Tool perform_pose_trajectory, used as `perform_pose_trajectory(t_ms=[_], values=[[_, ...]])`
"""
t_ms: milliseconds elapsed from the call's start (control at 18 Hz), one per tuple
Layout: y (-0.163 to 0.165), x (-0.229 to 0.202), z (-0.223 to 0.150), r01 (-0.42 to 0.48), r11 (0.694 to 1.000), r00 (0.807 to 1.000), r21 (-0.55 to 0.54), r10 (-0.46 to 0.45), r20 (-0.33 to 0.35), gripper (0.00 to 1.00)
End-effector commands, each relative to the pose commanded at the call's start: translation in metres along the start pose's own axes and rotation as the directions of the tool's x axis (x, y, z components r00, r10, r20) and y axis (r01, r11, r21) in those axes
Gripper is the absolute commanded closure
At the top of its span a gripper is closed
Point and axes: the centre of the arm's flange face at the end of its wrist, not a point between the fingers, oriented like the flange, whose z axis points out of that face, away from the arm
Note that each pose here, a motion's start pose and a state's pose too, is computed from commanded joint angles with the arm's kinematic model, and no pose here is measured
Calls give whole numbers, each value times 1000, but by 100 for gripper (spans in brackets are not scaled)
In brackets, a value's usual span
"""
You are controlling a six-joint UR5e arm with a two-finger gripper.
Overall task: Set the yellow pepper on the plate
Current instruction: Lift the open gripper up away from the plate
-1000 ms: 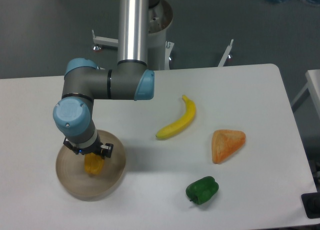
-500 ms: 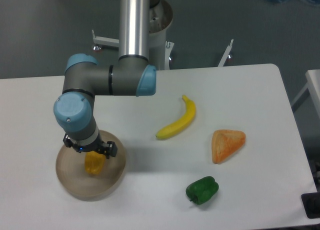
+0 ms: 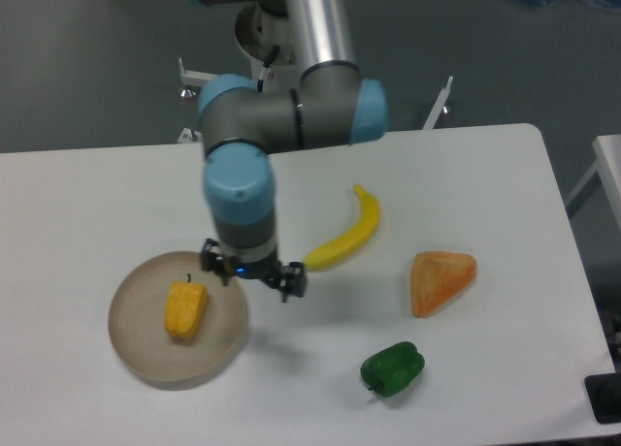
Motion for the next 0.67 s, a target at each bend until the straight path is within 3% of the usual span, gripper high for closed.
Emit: perform_pose_trajectory(t_ms=[333,667], values=[[18,-45,9,-112,994,994,-5,112,13,0],[16,-54,16,-109,994,993,19,108,43,0]])
